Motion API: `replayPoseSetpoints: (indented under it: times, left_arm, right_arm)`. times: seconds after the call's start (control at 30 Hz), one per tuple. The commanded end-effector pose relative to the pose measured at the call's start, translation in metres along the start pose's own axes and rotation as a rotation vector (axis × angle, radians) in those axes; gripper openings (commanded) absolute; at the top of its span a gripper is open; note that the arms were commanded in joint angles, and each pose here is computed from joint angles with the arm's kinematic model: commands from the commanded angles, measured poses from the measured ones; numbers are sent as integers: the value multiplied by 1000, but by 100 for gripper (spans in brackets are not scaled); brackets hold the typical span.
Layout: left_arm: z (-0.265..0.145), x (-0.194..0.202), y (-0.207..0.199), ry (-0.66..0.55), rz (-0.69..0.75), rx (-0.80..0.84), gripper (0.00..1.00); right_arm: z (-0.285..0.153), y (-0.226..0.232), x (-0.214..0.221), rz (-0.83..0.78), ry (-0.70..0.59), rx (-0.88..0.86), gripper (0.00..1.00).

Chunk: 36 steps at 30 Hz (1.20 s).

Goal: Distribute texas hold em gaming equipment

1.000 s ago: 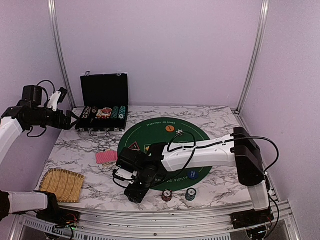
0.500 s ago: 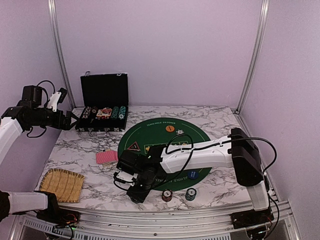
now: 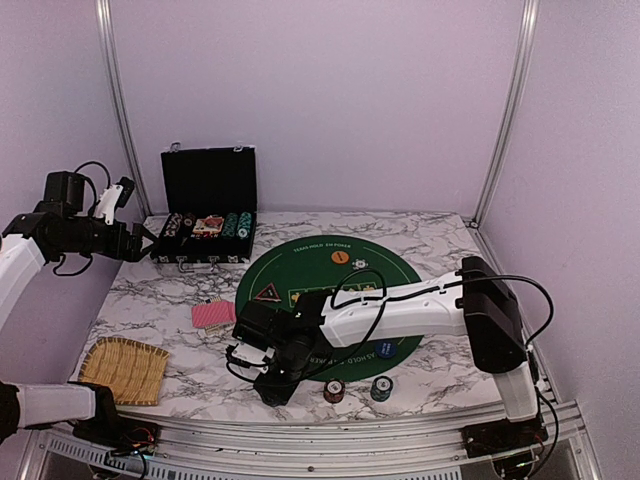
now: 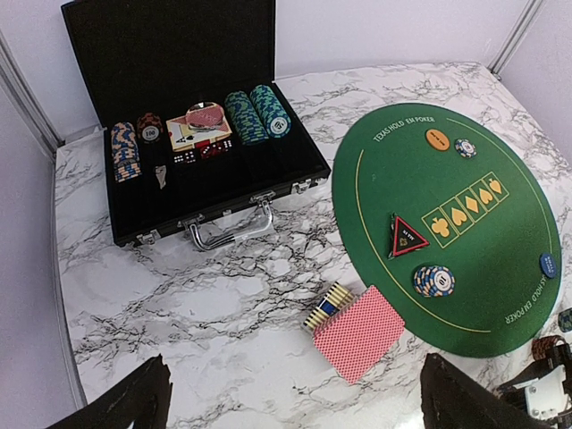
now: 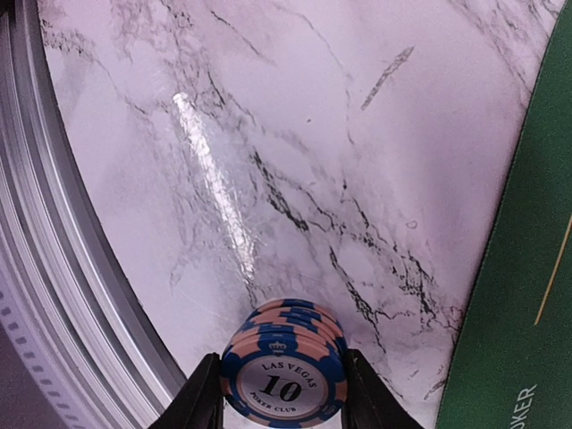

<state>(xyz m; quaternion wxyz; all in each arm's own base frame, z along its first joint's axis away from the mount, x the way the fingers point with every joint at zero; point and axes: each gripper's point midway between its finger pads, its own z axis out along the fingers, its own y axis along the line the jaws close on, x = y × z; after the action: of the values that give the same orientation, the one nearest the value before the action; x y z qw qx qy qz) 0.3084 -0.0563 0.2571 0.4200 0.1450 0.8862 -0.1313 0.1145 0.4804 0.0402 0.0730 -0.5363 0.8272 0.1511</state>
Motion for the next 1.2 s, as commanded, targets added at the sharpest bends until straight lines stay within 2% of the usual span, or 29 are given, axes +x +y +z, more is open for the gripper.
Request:
replayPoseSetpoints:
  times: [0.0,0.3,0.57,0.87,1.17]
  left_arm:
    - [-9,-5,-1,-16,16,-12,99]
    - [-10,-6,-1,-18,16,-9,99]
    - [-10,-6,-1,-19,17,-11,99]
    - [-9,-4,-2,-15,17,-7,99]
    - [-9,-5,-2,-16,18,-2,99]
  right_arm:
    - [-10,9,-7,5,-27,-20,11]
    - [-44,5,-21,32,-90,-18,8]
    - [-74,-33,-16,133,-138,2,7]
    - [-70,-117,49,322,-69,125,7]
    - [-58,-159,99,444,-24,185,6]
